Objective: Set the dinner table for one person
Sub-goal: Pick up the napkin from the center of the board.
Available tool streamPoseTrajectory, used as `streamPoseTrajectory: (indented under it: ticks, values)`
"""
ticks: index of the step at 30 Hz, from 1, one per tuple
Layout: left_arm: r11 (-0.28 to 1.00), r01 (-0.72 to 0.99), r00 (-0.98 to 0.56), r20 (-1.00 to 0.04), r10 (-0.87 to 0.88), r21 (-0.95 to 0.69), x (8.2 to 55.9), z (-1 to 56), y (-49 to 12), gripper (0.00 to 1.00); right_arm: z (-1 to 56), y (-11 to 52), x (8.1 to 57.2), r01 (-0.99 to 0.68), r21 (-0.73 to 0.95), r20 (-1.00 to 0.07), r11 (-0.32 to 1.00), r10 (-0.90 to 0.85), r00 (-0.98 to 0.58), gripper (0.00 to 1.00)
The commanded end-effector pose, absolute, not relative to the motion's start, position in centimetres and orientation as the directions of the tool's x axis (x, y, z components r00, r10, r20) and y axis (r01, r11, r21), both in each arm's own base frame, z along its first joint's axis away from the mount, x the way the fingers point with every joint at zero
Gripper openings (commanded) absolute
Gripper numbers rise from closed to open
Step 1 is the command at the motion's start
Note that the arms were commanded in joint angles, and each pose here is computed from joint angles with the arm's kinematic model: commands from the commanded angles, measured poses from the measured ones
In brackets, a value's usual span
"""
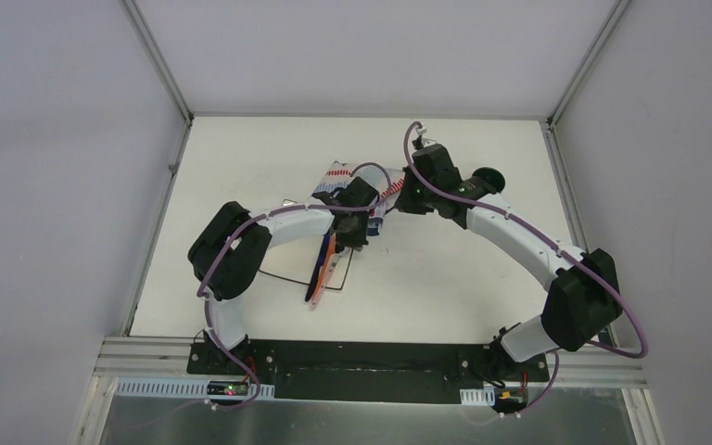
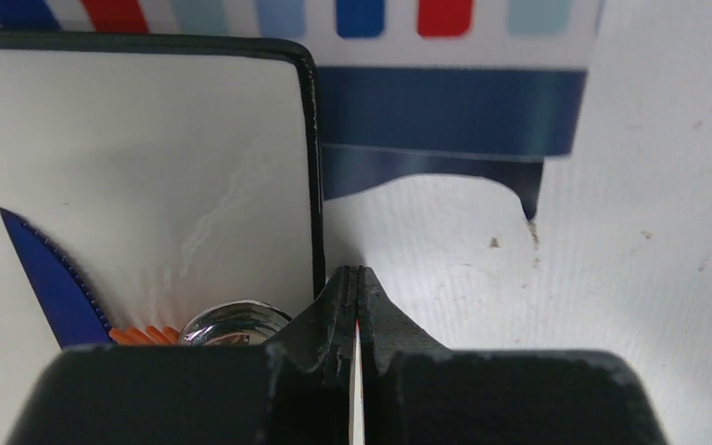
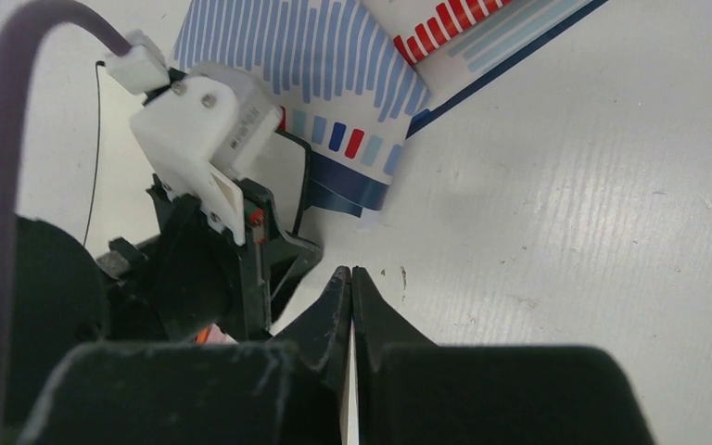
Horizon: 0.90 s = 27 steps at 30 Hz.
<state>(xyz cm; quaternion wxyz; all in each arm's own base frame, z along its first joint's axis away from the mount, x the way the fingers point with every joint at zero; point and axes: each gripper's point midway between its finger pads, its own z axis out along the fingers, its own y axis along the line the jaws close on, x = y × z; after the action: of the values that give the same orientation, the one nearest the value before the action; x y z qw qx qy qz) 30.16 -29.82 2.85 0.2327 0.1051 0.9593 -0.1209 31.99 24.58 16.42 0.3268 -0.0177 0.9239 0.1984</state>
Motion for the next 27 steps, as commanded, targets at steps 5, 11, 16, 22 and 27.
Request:
streamPoseTrajectory:
  ticks: [5, 11, 16, 22, 27]
  values:
    - [0.982, 0.166, -0.864, -0.494, 0.099, -0.094, 32.9, 3.7, -24.0, 0.00, 17.0, 25.7, 32.4, -0.184, 0.392, -0.624, 0.902, 0.113, -0.773, 0.00]
    - [0.989, 0.123, -0.868, -0.492, 0.066, -0.084, 34.0, 3.5, -21.9, 0.00, 16.4, 25.9, 32.6, -0.182, 0.392, -0.617, 0.902, 0.110, -0.779, 0.00]
    - [0.994, 0.071, -0.870, -0.493, 0.022, -0.082, 35.0, 3.6, -19.3, 0.00, 16.1, 26.6, 32.5, -0.198, 0.416, -0.600, 0.888, 0.105, -0.793, 0.00]
    - [0.997, 0.018, -0.867, -0.498, -0.024, -0.080, 35.7, 4.0, -16.5, 0.00, 15.8, 26.9, 32.4, -0.200, 0.422, -0.592, 0.885, 0.102, -0.799, 0.00]
    - [0.997, -0.012, -0.865, -0.500, -0.051, -0.080, 36.0, 4.0, -15.2, 0.00, 15.5, 27.1, 32.4, -0.200, 0.426, -0.585, 0.883, 0.100, -0.805, 0.00]
